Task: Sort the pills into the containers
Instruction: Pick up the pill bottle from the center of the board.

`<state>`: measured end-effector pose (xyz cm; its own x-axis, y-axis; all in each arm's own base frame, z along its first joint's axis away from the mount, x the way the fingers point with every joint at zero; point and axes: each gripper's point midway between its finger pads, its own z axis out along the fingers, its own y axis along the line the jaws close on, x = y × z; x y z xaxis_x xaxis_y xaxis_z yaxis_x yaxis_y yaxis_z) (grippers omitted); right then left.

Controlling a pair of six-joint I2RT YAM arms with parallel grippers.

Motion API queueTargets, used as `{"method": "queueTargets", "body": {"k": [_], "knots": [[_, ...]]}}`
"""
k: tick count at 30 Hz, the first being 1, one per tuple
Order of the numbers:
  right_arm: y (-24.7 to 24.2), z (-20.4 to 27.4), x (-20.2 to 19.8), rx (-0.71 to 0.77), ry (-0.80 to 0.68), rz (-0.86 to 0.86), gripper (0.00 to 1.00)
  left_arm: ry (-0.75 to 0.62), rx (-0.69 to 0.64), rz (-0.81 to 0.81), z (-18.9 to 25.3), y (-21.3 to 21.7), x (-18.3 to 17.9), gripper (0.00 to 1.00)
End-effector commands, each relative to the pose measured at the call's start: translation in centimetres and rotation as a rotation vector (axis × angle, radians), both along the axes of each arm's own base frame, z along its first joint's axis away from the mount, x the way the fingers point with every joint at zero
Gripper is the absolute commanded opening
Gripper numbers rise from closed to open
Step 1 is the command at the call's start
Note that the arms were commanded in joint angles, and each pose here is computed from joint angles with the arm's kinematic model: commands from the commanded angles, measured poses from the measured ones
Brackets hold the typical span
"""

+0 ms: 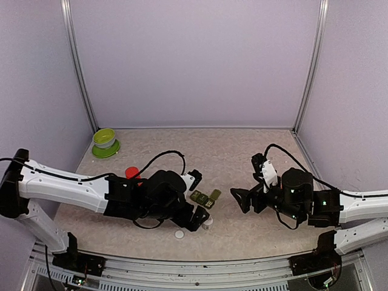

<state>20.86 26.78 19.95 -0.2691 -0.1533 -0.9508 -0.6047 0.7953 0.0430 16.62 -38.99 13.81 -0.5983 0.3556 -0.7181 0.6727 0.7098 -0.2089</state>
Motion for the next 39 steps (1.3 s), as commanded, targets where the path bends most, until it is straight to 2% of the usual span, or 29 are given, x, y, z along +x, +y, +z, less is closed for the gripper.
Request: {"method": "queueTargets", "body": {"k": [1,3,12,15,19,21,28,39], "knots": [[-2.7,-1.7,0.6,-0.005,0.042,-0.124,1.0,0.015,0.098,-0.107,-2.1,-2.5,-0.9,0.97],[-2.8,-1.9,0.4,0.004,0.053,-0.121,1.0,0.015,0.126,-0.109,-2.7,-3.4,-0.7,0.94],[-2.6,-2.4,0.1,0.018,0.069,-0.104,1.0,0.002,0.249,-0.088,-6.0,-4.6,0.6,0.67],[-2.4,-2.6,0.1,0.017,0.071,-0.093,1.0,-0.003,0.275,-0.082,-6.8,-4.6,0.9,0.65],[-2.1,-2.8,0.0,0.008,0.073,-0.082,0.99,0.003,0.276,-0.078,-7.4,-4.7,1.4,0.62],[-2.0,-2.9,0.0,0.007,0.074,-0.076,0.99,0.011,0.273,-0.077,-7.7,-4.8,1.6,0.55],[-1.5,-3.1,0.1,-0.007,0.068,-0.063,1.0,0.026,0.256,-0.085,-8.1,-5.2,2.1,0.38],[-1.1,-3.3,0.3,-0.028,0.062,-0.059,0.99,0.058,0.222,-0.102,-8.1,-5.8,2.5,0.35]]}}
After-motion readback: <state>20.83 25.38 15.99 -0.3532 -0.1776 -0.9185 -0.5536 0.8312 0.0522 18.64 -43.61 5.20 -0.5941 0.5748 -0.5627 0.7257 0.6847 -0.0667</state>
